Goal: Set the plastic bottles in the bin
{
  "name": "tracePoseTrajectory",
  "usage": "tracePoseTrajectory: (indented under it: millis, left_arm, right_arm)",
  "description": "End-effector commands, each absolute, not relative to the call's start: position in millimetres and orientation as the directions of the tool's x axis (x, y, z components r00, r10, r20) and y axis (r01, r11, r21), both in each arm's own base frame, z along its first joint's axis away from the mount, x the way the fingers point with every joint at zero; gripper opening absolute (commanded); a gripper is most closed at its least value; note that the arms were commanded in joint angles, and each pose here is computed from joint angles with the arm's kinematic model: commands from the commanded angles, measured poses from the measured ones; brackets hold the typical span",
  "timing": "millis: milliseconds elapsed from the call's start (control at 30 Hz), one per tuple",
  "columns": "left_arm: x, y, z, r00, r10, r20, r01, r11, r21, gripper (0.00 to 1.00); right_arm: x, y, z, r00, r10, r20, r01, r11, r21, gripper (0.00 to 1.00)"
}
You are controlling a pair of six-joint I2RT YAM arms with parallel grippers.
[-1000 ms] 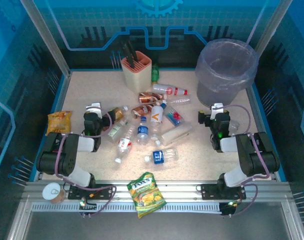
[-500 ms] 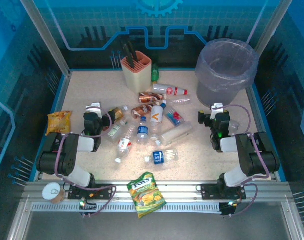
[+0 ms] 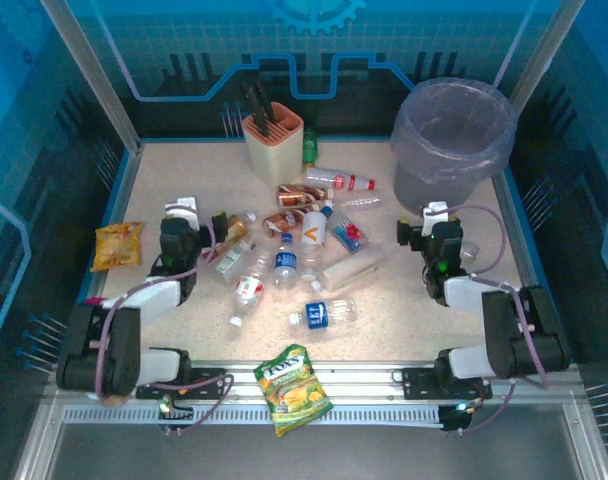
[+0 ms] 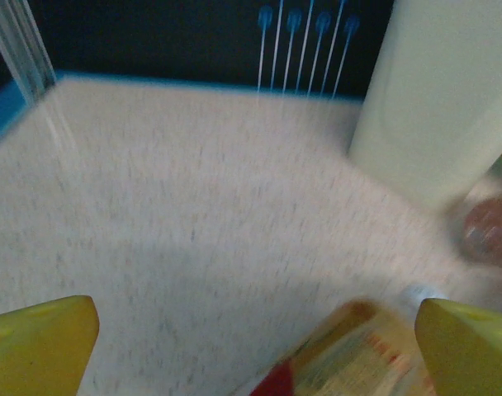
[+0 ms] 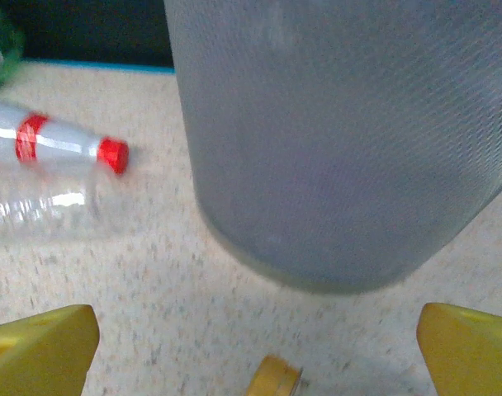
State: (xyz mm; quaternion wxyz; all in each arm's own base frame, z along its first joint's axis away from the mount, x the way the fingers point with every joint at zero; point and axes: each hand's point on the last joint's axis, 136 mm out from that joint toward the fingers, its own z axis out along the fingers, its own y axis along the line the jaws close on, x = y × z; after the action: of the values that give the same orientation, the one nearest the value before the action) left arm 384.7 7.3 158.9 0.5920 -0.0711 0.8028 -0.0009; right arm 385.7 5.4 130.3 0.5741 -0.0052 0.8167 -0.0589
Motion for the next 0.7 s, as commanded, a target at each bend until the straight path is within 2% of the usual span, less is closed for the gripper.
tracePoseTrajectory:
  millis: [0, 133, 233, 367, 467, 500, 600, 667]
  left_arm:
    - [371.2, 3.4, 193.3, -0.350, -0.153, -0.924, -0.128, 0.985, -0.115, 0.99]
    - [356.3, -8.0, 222.6, -0.401, -0.260, -0.878, -0.127, 0.965, -0.228, 0.99]
    - [347.9, -25.0, 225.1, -0.498, -0.343, -0.797, -0.113, 0.936, -0.333, 0.99]
    - [342.9, -49.1, 218.9, -0.615, -0.351, -0.706, -0.078, 0.918, -0.389, 0.99]
    - [342.4, -61.9, 219.4, -0.644, -0.368, -0.671, -0.051, 0.896, -0.442, 0.99]
    - [342.5, -64.5, 220.2, -0.644, -0.375, -0.667, -0.045, 0.889, -0.456, 0.99]
    - [342.3, -68.3, 223.2, -0.639, -0.385, -0.666, -0.033, 0.879, -0.476, 0.99]
    - [341.1, -68.9, 225.1, -0.641, -0.390, -0.661, -0.035, 0.875, -0.483, 0.99]
  right_arm:
    - [372.6, 2.5, 162.1, -0.409, -0.046, -0.912, 0.091, 0.992, -0.091, 1.00]
    - [338.5, -2.4, 158.4, -0.494, 0.085, -0.865, 0.156, 0.988, 0.008, 1.00]
    - [307.3, -27.1, 162.9, -0.530, 0.276, -0.802, 0.355, 0.931, 0.086, 1.00]
    - [271.4, -24.1, 137.1, -0.567, 0.611, -0.552, 0.526, 0.785, 0.329, 1.00]
    - [261.2, -27.3, 125.9, -0.455, 0.800, -0.390, 0.665, 0.597, 0.448, 1.00]
    - [261.0, -30.0, 124.7, -0.408, 0.838, -0.364, 0.696, 0.543, 0.470, 0.99]
    - [269.6, -41.3, 125.2, -0.239, 0.915, -0.326, 0.732, 0.390, 0.558, 0.90]
    - [277.3, -47.6, 124.3, -0.142, 0.947, -0.289, 0.739, 0.296, 0.605, 0.89]
